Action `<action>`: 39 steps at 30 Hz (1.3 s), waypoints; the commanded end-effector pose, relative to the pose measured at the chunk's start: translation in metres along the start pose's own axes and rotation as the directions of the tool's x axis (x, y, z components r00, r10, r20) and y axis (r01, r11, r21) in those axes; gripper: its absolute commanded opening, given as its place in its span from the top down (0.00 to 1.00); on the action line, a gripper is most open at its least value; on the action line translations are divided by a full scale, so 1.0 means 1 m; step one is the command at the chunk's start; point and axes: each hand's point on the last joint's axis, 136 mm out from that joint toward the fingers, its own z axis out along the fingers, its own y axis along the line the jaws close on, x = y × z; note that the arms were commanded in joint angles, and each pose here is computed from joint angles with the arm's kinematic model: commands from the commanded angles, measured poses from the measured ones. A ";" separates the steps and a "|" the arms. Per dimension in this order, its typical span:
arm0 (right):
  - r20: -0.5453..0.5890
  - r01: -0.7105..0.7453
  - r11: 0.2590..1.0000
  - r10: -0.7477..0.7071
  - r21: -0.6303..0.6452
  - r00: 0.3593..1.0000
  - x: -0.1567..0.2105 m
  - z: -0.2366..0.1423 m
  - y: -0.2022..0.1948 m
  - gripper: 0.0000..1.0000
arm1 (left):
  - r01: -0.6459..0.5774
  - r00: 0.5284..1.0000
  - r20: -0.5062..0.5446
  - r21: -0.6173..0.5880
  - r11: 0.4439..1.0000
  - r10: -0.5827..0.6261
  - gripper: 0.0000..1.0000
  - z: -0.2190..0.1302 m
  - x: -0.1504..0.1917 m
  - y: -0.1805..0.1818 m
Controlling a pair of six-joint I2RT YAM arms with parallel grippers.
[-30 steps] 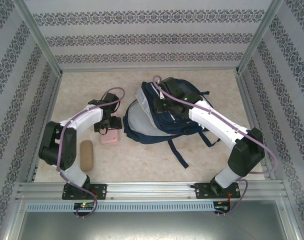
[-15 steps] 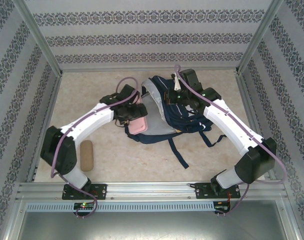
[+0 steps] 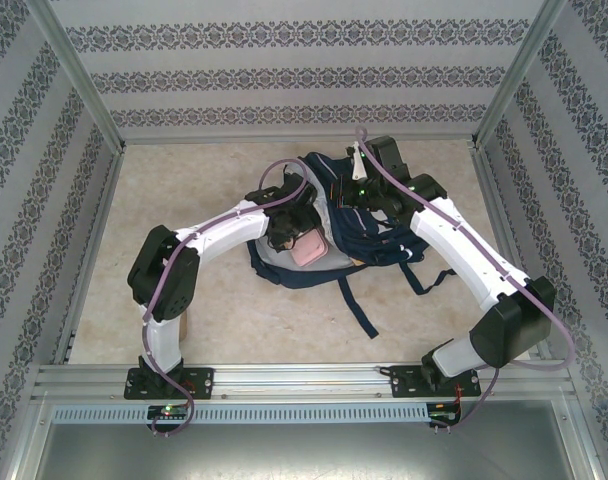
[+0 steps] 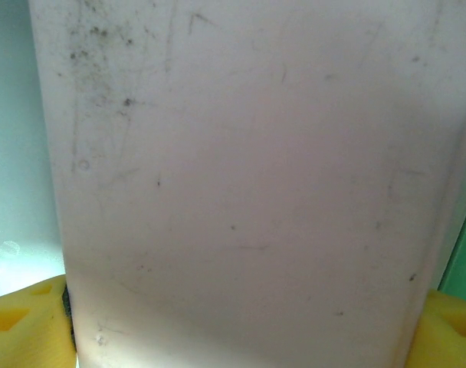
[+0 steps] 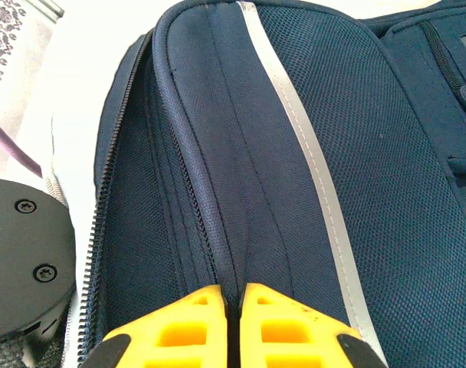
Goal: Pack books, pencil case, and school supplies into a backpack
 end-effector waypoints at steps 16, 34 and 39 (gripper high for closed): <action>0.076 -0.027 0.997 0.032 -0.068 0.997 -0.020 -0.017 0.012 0.90 | -0.049 0.999 0.012 -0.023 0.999 0.049 0.00 -0.004 0.012 -0.011; 0.051 -0.008 0.994 0.014 -0.112 0.999 -0.014 -0.008 0.027 0.90 | -0.092 0.979 0.176 -0.088 0.992 0.106 0.04 -0.094 -0.033 0.040; 0.040 0.012 0.990 -0.006 -0.138 0.999 -0.012 0.000 0.041 0.90 | 0.009 0.966 0.252 -0.248 0.969 0.055 0.04 -0.131 -0.050 0.124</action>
